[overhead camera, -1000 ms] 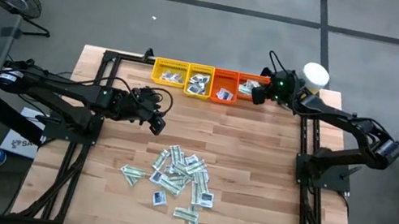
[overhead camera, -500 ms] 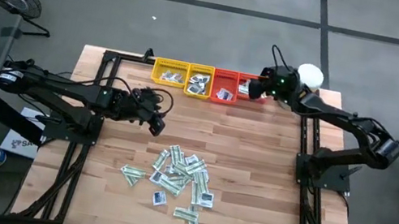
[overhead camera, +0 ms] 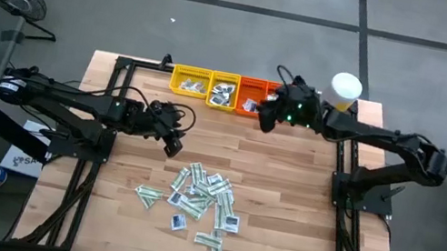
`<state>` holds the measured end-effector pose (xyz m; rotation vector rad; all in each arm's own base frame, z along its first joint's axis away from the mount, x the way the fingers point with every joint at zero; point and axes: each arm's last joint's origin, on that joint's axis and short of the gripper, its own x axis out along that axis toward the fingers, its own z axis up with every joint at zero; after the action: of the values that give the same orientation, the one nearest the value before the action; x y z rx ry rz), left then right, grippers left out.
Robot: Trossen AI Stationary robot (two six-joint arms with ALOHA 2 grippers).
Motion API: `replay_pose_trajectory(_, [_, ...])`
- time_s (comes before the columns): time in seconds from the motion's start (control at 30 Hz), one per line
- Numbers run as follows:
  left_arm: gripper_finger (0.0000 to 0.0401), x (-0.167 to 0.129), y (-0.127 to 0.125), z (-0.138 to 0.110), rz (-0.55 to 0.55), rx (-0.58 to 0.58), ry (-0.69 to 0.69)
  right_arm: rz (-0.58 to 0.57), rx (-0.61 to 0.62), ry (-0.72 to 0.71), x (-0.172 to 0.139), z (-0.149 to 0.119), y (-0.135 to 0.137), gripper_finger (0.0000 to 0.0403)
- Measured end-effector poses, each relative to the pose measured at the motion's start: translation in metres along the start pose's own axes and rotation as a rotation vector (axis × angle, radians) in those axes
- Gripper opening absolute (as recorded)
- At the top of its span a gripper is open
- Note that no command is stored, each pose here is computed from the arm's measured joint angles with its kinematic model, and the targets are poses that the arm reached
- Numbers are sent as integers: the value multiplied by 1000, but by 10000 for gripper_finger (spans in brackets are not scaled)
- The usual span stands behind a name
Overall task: Pick & Place First Aid Supplies
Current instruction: Put the green pad into the right orange bin
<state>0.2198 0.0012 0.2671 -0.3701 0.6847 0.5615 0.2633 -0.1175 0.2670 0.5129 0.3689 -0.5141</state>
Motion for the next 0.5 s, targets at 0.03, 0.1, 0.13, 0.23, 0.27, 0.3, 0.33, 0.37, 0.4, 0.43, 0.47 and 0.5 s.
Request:
replay_pose_trajectory(0.03, [162,0,0,0,-2,11,1,8,28,31,0,-5,5,140])
replay_pose_trajectory(0.1, [162,0,0,0,-6,25,3,17,78,99,-1,-15,13,139])
replay_pose_trajectory(0.13, [162,0,0,0,-8,31,2,20,96,132,-2,-20,17,138])
replay_pose_trajectory(0.23, [162,1,-2,1,-24,48,-1,7,116,201,-4,-33,30,138])
replay_pose_trajectory(0.27, [162,3,-3,1,-34,57,-1,-2,119,215,-5,-37,33,138])
replay_pose_trajectory(0.3, [162,5,-5,2,-50,65,-6,-13,123,226,-6,-41,36,138])
replay_pose_trajectory(0.33, [162,6,-7,2,-68,77,-4,-21,127,233,-8,-44,40,138])
replay_pose_trajectory(0.37, [162,9,-9,3,-90,87,-9,-31,131,238,-9,-47,43,138])
replay_pose_trajectory(0.4, [162,12,-13,5,-120,93,-15,-44,134,243,-10,-49,46,138])
replay_pose_trajectory(0.43, [162,16,-16,5,-145,104,-13,-54,138,248,-11,-52,48,138])
replay_pose_trajectory(0.47, [162,20,-19,5,-165,117,-2,-66,143,256,-12,-55,50,138])
replay_pose_trajectory(0.5, [162,25,-22,5,-190,127,2,-77,149,261,-13,-57,52,138])
